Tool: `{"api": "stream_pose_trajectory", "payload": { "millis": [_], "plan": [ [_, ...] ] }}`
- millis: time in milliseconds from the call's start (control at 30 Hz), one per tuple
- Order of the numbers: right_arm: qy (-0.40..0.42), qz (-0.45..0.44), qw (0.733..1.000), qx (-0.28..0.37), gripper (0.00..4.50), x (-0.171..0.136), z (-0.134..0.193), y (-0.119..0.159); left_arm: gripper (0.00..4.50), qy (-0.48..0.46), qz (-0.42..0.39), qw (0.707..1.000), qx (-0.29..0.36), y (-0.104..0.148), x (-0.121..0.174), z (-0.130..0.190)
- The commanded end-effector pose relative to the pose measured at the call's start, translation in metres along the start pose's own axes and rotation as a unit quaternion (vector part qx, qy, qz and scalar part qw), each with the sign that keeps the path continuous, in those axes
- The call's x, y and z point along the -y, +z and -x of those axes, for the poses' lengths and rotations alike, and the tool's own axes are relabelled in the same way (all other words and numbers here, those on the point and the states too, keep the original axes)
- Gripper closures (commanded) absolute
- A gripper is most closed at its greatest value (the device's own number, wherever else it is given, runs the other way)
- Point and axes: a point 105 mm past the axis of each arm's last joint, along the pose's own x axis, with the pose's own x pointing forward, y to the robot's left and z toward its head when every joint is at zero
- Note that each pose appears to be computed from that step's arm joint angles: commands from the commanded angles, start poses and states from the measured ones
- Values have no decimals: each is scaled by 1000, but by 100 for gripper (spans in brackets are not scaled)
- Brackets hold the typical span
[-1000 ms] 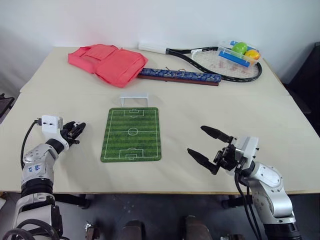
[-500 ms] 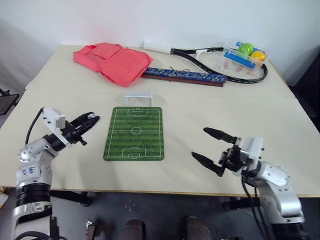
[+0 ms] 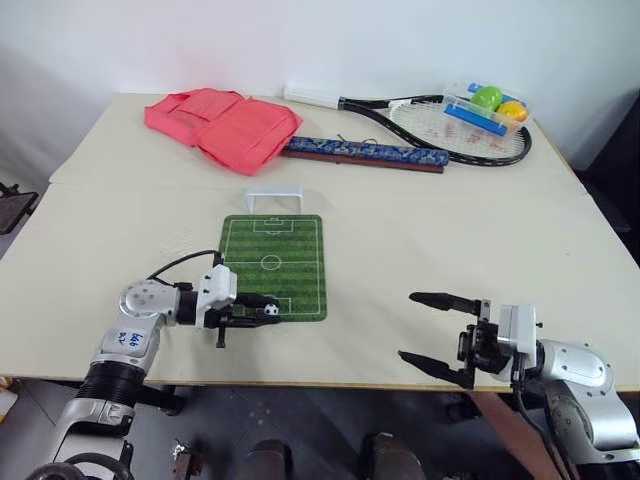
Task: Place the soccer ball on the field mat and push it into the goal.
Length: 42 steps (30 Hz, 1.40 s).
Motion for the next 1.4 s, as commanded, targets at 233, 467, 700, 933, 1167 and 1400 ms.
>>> {"api": "stream_pose_trajectory", "payload": {
  "millis": [233,467,700,933,1167,1400],
  "plan": [
    [-15,6,1000,20,0,-8,-7,8,364,38,-18,999,4,-1,-18,-1],
    [-17,2,1000,22,0,-10,-8,8,364,38,-17,999,-6,-6,-18,-2],
    [-18,0,1000,24,0,-10,-8,8,233,29,-4,1000,7,-4,-16,-4],
    [-17,-3,1000,26,0,-11,-10,7,106,37,-17,999,16,2,-18,-1],
    [-14,-9,999,30,0,-10,-13,6,106,36,-37,998,46,18,-19,7],
    [-8,-15,999,32,0,-9,-15,3,106,29,-50,997,49,40,-1,32]
  ]
}}
